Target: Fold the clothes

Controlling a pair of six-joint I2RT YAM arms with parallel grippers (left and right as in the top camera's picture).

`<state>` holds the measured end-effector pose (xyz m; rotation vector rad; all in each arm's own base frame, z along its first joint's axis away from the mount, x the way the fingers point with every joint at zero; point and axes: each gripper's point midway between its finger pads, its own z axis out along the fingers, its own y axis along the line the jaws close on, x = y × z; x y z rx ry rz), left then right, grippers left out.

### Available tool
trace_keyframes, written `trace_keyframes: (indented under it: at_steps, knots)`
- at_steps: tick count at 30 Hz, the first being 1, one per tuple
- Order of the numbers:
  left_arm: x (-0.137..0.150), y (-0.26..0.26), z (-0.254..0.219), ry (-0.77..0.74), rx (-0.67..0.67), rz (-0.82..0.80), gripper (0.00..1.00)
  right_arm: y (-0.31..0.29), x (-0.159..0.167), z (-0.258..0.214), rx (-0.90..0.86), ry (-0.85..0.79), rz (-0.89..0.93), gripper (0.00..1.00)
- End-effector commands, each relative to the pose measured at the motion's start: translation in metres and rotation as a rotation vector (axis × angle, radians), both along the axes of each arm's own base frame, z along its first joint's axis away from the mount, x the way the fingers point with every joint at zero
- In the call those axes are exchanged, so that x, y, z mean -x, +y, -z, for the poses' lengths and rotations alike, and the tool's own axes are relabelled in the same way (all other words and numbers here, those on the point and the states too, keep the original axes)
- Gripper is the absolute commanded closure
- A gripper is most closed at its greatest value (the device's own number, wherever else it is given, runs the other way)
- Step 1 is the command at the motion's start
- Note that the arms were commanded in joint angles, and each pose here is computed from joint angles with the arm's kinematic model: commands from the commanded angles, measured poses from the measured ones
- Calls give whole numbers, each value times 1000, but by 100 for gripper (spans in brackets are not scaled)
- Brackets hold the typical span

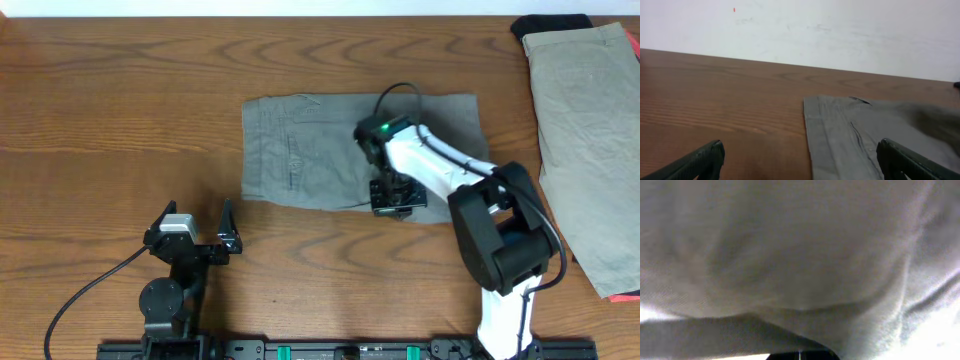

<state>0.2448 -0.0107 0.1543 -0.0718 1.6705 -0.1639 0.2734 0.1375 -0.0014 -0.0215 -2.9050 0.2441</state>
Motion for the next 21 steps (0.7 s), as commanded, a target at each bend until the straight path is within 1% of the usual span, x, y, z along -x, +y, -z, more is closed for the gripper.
trace_keyframes:
  at_steps: [1, 5, 10, 11, 14, 15, 16, 18, 21]
  knots:
    - [1, -1, 16, 51, -4, 6, 2, -21, -8, 1, 46, -20, 51, 99]
    - [1, 0, 16, 51, -4, 6, 2, -26, -15, -9, 30, -53, 68, 99]
    - [1, 0, 16, 51, -4, 6, 2, -18, -23, -39, -28, -143, 67, 98]
    - [1, 0, 16, 51, -4, 6, 2, -17, -25, -47, -41, -169, 67, 95]
    - [1, 0, 16, 51, -4, 6, 2, -18, -32, -72, -76, -251, 71, 82]
    - [1, -1, 16, 51, -4, 6, 2, -19, -35, -79, -89, -277, 68, 77]
    - [1, 0, 16, 51, -4, 6, 2, -22, -40, -87, -102, -306, 69, 57]
    - [1, 0, 16, 51, -4, 6, 2, -31, -48, -99, -113, -359, 78, 1]
    - [1, 0, 16, 51, -4, 6, 2, -54, -64, -112, -106, -434, 122, 1]
